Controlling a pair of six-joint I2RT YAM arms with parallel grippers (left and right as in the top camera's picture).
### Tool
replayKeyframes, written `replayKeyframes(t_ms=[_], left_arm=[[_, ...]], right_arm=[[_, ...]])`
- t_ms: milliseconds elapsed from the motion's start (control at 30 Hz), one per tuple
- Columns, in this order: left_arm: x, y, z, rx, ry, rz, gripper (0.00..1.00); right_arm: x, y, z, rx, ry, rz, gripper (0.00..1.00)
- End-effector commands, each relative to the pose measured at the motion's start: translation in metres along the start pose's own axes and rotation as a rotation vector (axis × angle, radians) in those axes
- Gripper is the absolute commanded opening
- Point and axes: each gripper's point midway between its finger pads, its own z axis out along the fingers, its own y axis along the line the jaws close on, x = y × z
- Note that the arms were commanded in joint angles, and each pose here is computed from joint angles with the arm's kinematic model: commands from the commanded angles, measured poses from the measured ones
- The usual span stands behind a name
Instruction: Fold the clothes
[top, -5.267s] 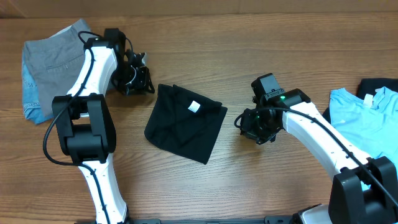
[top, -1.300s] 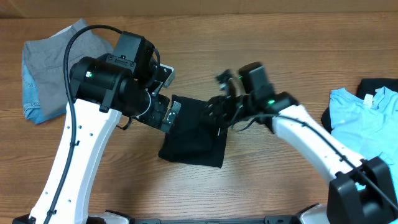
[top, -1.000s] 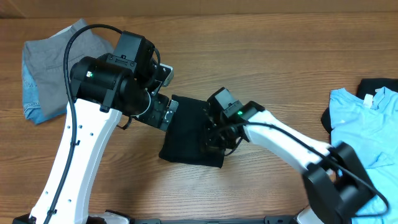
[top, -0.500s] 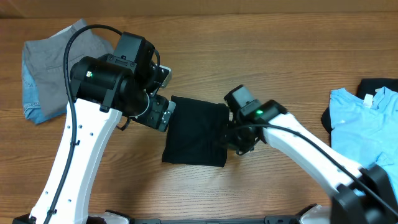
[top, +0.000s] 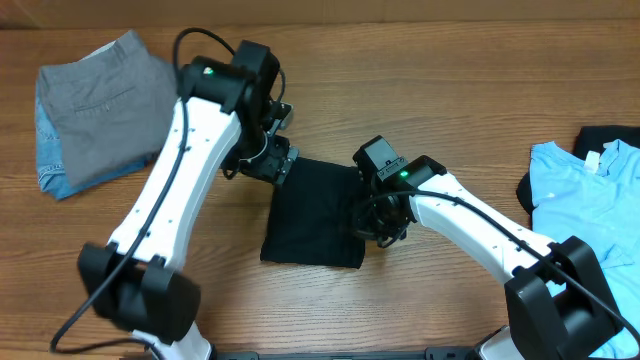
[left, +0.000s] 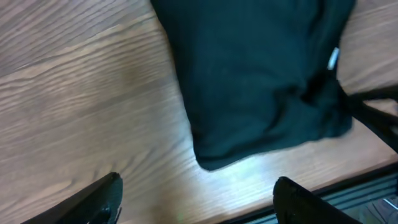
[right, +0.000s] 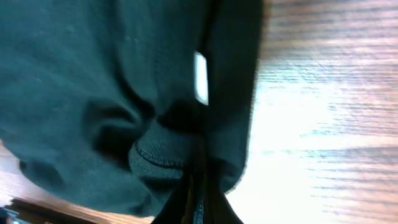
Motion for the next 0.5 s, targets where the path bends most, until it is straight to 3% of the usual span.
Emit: replayKeyframes(t_ms=[0,67,167,200,233,300,433,467], left_arm=[[-0.015,0.002,0.028,0.016,0.044,-0.020,0.79],[-0.024,0.000,0.043,0.039,0.056,-0.021,0.79],[-0.035,-0.004,0.061,0.069,0.063,-0.023,0.81],[-0.040,-0.007,0.069,0.093,0.066,-0.024,0.81],[-0.042,-0.008,0.074,0.101,0.070,-0.025,0.81],[-0.044,-0.006,0.088,0.099,0.095,-0.029,0.80],[-0.047,0.000,0.118,0.081,0.148,-0.031,0.58],[-0.047,0.001,0.125,0.081,0.163,-0.033,0.48]], right_arm=[[-0.003,-0.018,-0.004,0.101,-0.038,0.056,0.04],[-0.003,-0.027,-0.005,0.141,-0.043,0.073,0.05],[0.000,-0.030,-0.005,0.156,-0.034,0.078,0.15],[0.001,-0.031,-0.006,0.159,-0.030,0.079,0.24],[0.001,-0.032,-0.006,0.161,-0.030,0.077,0.27],[-0.002,-0.032,-0.011,0.149,-0.044,0.084,0.27],[-0.018,-0.003,-0.039,-0.029,-0.139,-0.110,0.29],[-0.023,0.003,-0.043,-0.055,-0.169,-0.142,0.38]])
